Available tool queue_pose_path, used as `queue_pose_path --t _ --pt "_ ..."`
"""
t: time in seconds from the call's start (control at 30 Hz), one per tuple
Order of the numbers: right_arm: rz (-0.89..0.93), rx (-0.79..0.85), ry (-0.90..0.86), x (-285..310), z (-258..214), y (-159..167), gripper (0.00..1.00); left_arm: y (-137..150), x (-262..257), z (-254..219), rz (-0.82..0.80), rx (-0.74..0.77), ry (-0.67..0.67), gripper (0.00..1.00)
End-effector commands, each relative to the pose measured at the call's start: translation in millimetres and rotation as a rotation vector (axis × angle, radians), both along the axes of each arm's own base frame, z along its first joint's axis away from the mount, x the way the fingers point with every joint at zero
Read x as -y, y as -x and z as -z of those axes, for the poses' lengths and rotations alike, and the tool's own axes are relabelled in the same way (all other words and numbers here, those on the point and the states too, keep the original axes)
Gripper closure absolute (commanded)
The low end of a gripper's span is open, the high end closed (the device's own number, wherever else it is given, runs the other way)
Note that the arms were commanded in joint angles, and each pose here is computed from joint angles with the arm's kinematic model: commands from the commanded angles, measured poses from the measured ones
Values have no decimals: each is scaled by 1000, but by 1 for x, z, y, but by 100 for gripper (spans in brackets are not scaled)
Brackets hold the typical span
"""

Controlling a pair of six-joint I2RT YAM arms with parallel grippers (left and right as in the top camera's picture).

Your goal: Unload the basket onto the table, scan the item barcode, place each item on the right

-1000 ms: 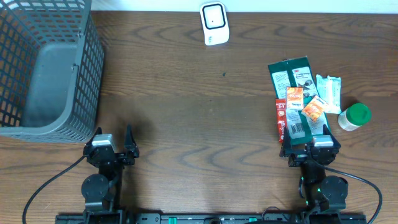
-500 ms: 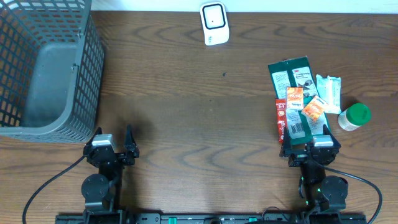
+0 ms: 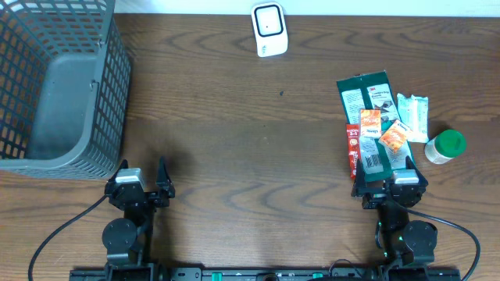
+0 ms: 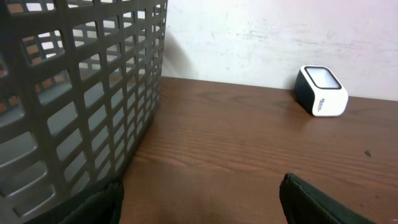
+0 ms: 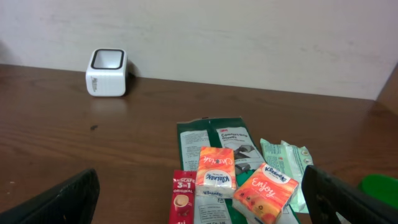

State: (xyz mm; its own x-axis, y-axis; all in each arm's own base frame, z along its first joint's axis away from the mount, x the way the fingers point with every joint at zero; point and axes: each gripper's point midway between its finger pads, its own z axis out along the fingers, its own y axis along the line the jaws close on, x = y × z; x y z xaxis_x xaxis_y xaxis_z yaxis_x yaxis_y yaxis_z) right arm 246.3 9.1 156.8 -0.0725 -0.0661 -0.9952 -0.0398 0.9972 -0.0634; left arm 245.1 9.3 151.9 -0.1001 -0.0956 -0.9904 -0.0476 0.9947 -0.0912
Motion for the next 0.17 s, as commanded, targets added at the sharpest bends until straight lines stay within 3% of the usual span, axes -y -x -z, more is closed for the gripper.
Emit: queue_pose_path --t 0.0,0.13 --pt "0 1 13 1 0 0 1 1 0 14 5 -47 -11 19" --pt "1 1 13 1 0 0 1 1 0 14 5 -47 -11 19"
